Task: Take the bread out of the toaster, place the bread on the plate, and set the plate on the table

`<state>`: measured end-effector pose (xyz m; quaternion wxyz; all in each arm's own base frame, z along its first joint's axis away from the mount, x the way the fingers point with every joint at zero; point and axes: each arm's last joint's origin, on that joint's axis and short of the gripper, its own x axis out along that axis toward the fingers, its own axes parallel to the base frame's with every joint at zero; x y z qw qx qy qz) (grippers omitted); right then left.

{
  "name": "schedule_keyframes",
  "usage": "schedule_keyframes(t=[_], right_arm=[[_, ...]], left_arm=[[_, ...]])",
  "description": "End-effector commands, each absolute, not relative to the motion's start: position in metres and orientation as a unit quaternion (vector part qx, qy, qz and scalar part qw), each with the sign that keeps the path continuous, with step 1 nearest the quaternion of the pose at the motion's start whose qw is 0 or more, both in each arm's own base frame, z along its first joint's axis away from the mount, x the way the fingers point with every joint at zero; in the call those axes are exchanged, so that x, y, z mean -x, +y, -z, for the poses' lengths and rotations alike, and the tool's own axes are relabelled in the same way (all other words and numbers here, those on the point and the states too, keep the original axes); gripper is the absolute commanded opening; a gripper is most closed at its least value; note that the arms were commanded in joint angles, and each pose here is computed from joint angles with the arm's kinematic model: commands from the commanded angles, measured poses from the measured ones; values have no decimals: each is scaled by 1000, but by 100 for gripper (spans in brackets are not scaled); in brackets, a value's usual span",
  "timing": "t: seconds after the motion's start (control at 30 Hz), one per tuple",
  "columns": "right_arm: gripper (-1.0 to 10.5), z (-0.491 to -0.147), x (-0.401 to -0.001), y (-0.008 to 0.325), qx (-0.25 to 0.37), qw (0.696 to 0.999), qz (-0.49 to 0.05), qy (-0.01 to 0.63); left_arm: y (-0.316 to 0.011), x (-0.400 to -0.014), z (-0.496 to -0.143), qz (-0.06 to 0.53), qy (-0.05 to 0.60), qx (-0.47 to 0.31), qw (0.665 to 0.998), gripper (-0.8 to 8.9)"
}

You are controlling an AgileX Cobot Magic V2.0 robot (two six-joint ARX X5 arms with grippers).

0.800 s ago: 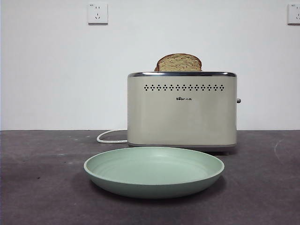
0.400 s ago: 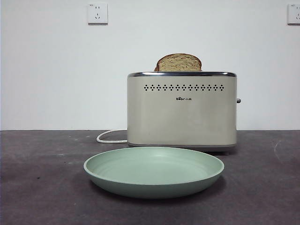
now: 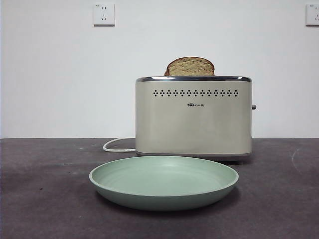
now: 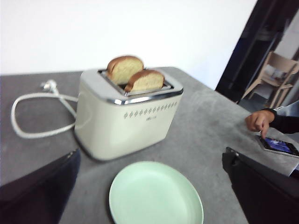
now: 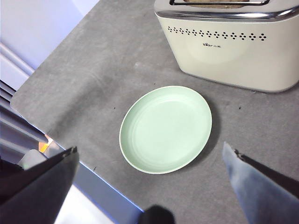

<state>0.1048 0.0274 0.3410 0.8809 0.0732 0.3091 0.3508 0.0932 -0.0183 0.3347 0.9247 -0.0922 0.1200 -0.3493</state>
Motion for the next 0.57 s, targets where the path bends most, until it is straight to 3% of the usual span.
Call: schedule_keyframes(t=[0.03,0.3,0.57], right_arm=[[603,-341,-107,28,-77,879,-351,313],[603,-338,-112,28,-80,875,-349,325],[603,-338,-113,28,-81,874,-349,327]], left_arm=[[-21,-109,-339,373,103,82,919,598],[-46,-165,-341,434,59,58,897,597],[-95,-220,-342,447,54,-7,893,596]])
